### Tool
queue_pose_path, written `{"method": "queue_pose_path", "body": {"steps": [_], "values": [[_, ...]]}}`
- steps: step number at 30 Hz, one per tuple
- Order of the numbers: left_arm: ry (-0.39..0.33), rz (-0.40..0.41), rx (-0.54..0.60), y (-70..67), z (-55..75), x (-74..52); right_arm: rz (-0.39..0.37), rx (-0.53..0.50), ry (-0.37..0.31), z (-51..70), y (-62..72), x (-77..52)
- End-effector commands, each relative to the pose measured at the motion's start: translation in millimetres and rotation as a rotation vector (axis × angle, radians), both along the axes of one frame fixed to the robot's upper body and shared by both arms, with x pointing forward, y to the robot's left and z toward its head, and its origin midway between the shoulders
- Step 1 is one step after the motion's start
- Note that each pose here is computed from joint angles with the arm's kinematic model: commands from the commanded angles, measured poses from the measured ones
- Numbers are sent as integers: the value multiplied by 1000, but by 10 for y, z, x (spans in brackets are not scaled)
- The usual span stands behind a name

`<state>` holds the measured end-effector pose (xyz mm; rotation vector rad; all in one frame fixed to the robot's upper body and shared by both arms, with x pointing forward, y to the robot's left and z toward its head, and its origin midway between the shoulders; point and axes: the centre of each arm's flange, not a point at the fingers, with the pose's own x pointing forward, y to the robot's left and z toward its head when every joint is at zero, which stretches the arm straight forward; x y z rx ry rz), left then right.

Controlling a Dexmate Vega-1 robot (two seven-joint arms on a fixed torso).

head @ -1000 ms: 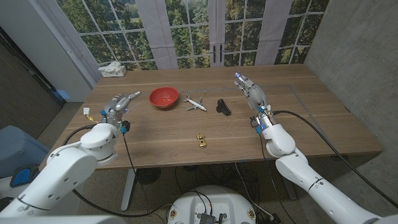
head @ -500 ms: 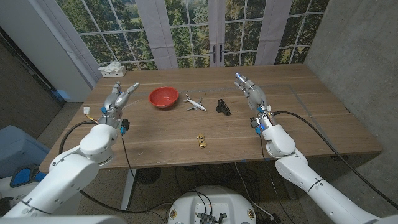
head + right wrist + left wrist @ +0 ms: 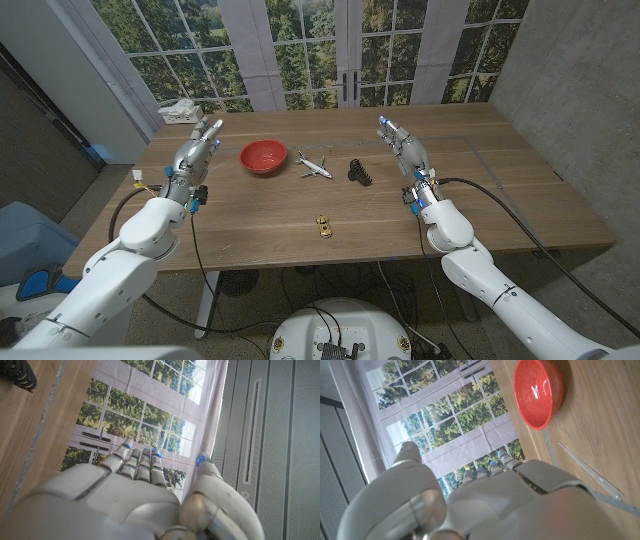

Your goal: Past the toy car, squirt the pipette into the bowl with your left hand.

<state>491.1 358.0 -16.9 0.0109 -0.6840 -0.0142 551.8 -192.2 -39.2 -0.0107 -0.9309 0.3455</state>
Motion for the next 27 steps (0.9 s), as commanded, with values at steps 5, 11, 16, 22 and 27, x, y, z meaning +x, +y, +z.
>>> {"method": "queue_pose_path", "body": {"steps": [5, 11, 16, 22, 27], "values": [[-135, -272, -65, -144, 78, 229, -10, 45, -17, -2, -85, -27], [-154, -356, -82, -250, 92, 366, -1, 75, -16, -20, -131, -30], [-171, -406, -111, -291, 103, 451, 16, 108, -16, -38, -187, -32], [-197, -466, -129, -385, 132, 525, 63, 189, -6, -52, -278, -25], [-205, -463, -158, -433, 106, 548, 82, 270, -11, -94, -379, -20]]}}
